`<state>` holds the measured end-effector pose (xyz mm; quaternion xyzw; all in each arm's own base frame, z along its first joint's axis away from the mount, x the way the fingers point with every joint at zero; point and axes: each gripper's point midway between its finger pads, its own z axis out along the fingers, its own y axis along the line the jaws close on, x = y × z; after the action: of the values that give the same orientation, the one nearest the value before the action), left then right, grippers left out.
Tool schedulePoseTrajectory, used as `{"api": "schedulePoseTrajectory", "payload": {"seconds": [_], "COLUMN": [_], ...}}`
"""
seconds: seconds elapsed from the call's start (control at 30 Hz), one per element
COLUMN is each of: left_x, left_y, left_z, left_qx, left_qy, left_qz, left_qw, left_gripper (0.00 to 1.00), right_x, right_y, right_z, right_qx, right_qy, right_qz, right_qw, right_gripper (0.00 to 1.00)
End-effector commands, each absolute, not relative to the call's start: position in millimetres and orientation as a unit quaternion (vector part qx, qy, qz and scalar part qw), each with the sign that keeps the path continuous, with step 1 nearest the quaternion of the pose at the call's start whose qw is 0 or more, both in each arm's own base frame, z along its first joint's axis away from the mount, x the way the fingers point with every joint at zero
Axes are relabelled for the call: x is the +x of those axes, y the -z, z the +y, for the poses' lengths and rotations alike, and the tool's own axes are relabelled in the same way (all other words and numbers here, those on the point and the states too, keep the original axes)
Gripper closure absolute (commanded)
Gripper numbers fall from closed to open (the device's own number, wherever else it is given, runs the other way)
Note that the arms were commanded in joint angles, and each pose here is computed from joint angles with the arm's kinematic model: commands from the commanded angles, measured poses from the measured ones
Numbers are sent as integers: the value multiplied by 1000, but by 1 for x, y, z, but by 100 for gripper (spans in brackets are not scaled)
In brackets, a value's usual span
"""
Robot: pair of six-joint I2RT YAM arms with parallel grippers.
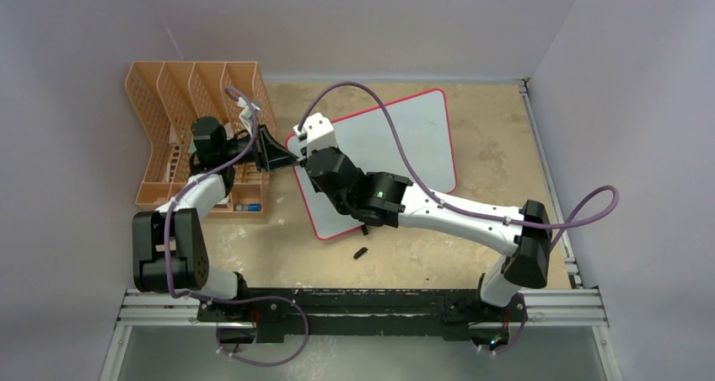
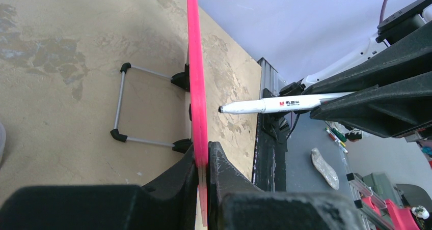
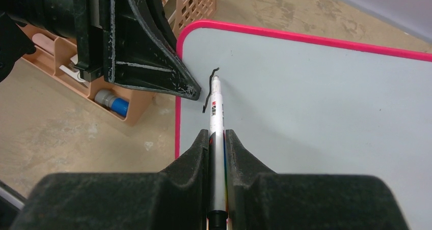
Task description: Write a sentence on the whiteboard
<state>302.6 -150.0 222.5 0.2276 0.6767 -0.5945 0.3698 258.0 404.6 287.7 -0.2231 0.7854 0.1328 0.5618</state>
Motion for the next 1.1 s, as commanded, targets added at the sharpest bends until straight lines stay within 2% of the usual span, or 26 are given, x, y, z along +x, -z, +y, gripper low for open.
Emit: {"api": "schedulePoseTrajectory", "payload": {"seconds": [0.0,1.07], "left_x": [299,298], "left_y": [-228,-228], "left_z": [-156,-156], "left_qx": [252,251], "left_qy": [592,593], "left_qz": [667,667], "left_qw": [376,374], "left_gripper": [100,100], "right_x": [261,269], "right_y": [-310,-306], "right_z": [415,418], "right_qx": [-211,-203], "right_qy": [-155,-139], "right_qz": [771,771], "right_qw": [580,587], "right_gripper": [100,100]}}
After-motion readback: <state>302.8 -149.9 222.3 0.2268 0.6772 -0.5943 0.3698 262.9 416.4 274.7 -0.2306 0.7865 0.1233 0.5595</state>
